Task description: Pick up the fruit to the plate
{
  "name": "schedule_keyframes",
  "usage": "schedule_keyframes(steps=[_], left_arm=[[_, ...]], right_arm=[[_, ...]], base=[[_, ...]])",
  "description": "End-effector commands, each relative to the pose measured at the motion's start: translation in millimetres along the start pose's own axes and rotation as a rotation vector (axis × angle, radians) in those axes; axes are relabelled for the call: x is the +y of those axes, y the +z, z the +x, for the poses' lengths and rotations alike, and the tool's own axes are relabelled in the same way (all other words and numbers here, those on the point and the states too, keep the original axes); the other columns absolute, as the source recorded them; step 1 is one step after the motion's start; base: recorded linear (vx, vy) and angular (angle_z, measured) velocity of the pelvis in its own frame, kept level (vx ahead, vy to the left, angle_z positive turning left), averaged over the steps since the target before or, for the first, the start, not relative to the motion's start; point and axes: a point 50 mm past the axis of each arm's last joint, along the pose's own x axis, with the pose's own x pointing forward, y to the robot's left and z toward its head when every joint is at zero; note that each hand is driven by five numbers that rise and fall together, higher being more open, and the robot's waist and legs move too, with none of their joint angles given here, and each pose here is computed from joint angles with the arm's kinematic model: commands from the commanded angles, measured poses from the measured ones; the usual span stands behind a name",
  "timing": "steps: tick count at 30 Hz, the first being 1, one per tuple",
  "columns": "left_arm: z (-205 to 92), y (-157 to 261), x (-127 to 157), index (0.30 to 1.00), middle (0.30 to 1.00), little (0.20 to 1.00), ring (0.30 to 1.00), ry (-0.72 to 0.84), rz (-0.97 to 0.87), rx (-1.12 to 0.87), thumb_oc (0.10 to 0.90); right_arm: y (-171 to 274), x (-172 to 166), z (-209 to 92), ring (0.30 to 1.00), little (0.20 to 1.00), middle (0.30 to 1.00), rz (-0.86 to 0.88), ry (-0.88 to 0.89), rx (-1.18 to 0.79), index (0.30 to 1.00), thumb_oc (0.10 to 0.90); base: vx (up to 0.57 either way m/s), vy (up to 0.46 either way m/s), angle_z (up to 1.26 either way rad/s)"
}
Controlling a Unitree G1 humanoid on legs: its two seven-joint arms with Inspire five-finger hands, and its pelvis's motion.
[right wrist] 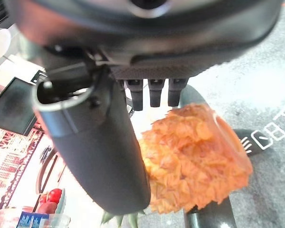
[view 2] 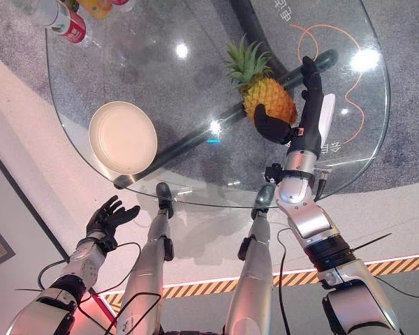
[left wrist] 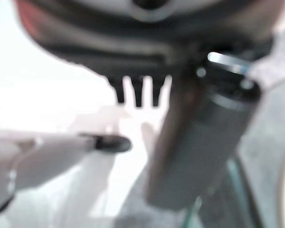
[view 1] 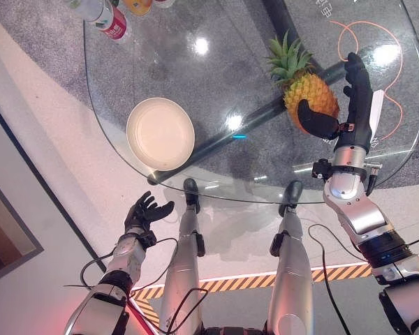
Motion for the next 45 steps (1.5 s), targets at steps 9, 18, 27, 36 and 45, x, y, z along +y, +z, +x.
schedule_keyframes(steps=[9, 18, 27, 36, 45], left_arm=[[-8, -17, 23, 0.9, 0.9, 0.9, 0.9, 0.084, 0.048, 0.039, 0.8], [-8, -10, 33, 0.9, 0.9, 0.9, 0.9, 0.09, 0.064, 0.031, 0.8], [-7, -2, 39, 0.9, 0.9, 0.9, 0.9, 0.099, 0.082, 0.023, 0.8], [-7, 5, 47, 0.9, 0.9, 0.9, 0.9, 0.106, 0.099, 0.02, 0.8], [-4, 16, 50, 0.9, 0.9, 0.9, 0.9, 0.11, 0.116, 0.007, 0.8]], right_arm=[[10, -7, 2, 0.9, 0.9, 0.9, -0.054, 0.039, -0.041, 0.9, 0.8], [2, -12, 4, 0.9, 0.9, 0.9, -0.144, 0.129, 0.002, 0.9, 0.8], [2, -14, 8, 0.9, 0.9, 0.9, -0.286, 0.234, -0.003, 0.9, 0.8], [-6, -19, 11, 0.9, 0.9, 0.9, -0.389, 0.29, 0.063, 0.9, 0.8], [-13, -20, 14, 0.9, 0.9, 0.9, -0.51, 0.367, 0.117, 0.9, 0.8]], base=[[0.0, -0.004, 0.0], [0.0, -0.027, 0.0], [0.0, -0.007, 0.0], [0.0, -0.012, 0.0], [0.0, -0.01, 0.01]])
